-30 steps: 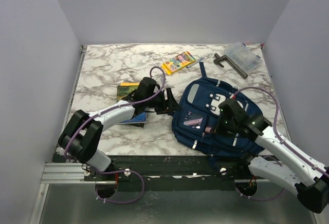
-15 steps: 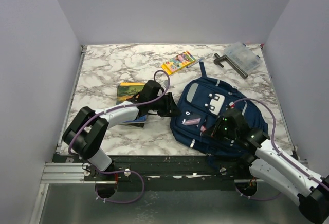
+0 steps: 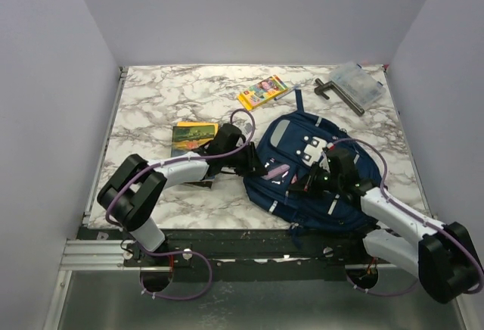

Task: Pack the student bag
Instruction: Place the stationery in the student bag.

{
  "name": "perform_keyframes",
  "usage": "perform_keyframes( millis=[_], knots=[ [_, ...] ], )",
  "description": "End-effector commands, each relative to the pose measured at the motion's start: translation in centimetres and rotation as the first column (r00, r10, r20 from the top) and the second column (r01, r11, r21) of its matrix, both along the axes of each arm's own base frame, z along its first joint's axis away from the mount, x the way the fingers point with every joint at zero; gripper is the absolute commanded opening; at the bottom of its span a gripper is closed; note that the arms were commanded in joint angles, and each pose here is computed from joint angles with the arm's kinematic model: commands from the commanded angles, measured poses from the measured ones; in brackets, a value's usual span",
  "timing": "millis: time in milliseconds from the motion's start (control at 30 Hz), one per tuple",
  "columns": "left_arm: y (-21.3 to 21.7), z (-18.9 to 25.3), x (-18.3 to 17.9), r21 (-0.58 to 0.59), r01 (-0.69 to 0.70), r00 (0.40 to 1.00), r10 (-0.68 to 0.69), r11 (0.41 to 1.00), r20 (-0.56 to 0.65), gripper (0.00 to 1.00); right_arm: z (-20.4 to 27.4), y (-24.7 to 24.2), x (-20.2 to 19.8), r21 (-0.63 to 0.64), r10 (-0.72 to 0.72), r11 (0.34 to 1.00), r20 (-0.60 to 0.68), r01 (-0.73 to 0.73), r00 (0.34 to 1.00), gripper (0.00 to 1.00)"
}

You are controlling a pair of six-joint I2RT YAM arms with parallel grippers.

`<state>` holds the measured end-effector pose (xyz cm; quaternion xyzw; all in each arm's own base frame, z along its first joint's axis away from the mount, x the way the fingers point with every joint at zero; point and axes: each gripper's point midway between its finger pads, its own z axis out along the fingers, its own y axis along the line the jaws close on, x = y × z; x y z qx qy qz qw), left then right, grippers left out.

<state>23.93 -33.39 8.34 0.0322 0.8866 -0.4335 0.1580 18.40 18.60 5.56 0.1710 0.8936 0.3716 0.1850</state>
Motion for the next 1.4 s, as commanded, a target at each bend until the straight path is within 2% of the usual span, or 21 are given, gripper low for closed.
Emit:
perform_keyframes(
  millis=[0,133,267,400,500,567,600,667,700,767,900,1000,1067,1167,1267,1367],
  knots=[
    [0.3,-0.5,0.0,0.016,-0.02,1.0,0.02,1.0,0.013,0.24,-0.1,-0.9,1.7,-0.148,0.118,0.983,0.032,-0.112,0.992,0.01],
    [0.4,1.1,0.4,-0.005,-0.019,0.998,0.019,1.0,0.06,0.26,-0.1,-0.7,0.0,-0.152,0.224,0.96,-0.078,-0.234,0.971,0.01],
    [1.7,2.7,1.9,-0.03,-0.06,0.994,0.062,0.998,0.087,0.38,0.5,-0.6,-1.4,-0.118,0.236,0.961,-0.132,-0.252,0.963,0.01],
    [2.4,2.7,3.1,-0.018,-0.095,0.991,0.096,0.995,0.094,0.49,0.6,-1.4,-0.3,-0.163,0.147,0.974,-0.085,-0.159,0.985,0.01],
    [2.4,1.6,3.5,-0.005,-0.098,0.994,0.098,0.995,0.054,0.57,0.5,-0.6,-0.2,-0.114,0.177,0.976,-0.061,-0.183,0.982,0.01],
    [2.0,0.9,3.4,-0.002,-0.085,0.996,0.085,0.996,0.019,0.57,0.4,-0.8,0.3,-0.139,0.173,0.974,-0.065,-0.181,0.983,0.02],
    [1.8,0.6,3.3,-0.004,-0.079,0.997,0.079,0.997,-0.001,0.57,0.4,-0.9,0.6,-0.151,0.158,0.975,-0.059,-0.165,0.986,0.06],
    [1.5,0.0,2.9,-0.003,-0.067,0.997,0.067,0.998,-0.029,0.55,1.0,-0.7,1.2,-0.142,0.145,0.979,-0.026,-0.148,0.989,0.23],
    [1.3,-0.1,2.7,-0.003,-0.062,0.998,0.062,0.998,-0.033,0.53,1.4,-0.4,1.3,-0.12,0.154,0.981,-0.01,-0.154,0.988,0.29],
    [1.1,-0.1,2.1,-0.006,-0.055,0.998,0.055,0.998,-0.034,0.51,2.2,0.2,1.6,-0.09,0.159,0.983,0.009,-0.157,0.987,0.3],
    [0.7,0.0,1.2,-0.023,-0.045,0.998,0.044,0.999,-0.044,0.49,3.7,1.5,3.1,0.024,0.099,0.995,0.088,-0.101,0.991,0.18],
    [0.3,0.0,0.5,-0.042,-0.036,0.998,0.034,0.998,-0.057,0.47,4.0,2.2,4.6,0.1,0.036,0.994,0.144,-0.051,0.989,0.05],
    [0.2,0.0,0.2,-0.046,-0.031,0.998,0.028,0.998,-0.06,0.45,3.8,2.3,5.2,0.107,0.019,0.994,0.154,-0.035,0.988,0.03],
    [0.4,0.1,0.1,-0.047,-0.033,0.998,0.031,0.998,-0.052,0.45,3.0,1.8,5.3,0.038,0.033,0.999,0.126,-0.038,0.992,0.27],
    [0.5,0.3,0.0,-0.047,-0.033,0.999,0.031,0.998,-0.042,0.45,1.6,0.3,4.2,-0.07,0.047,0.997,0.063,-0.042,0.997,0.4],
    [0.4,0.2,0.1,-0.048,-0.032,0.999,0.03,0.998,-0.045,0.45,1.5,-0.8,3.5,-0.125,0.04,0.992,0.051,-0.033,0.998,0.48]
  ],
)
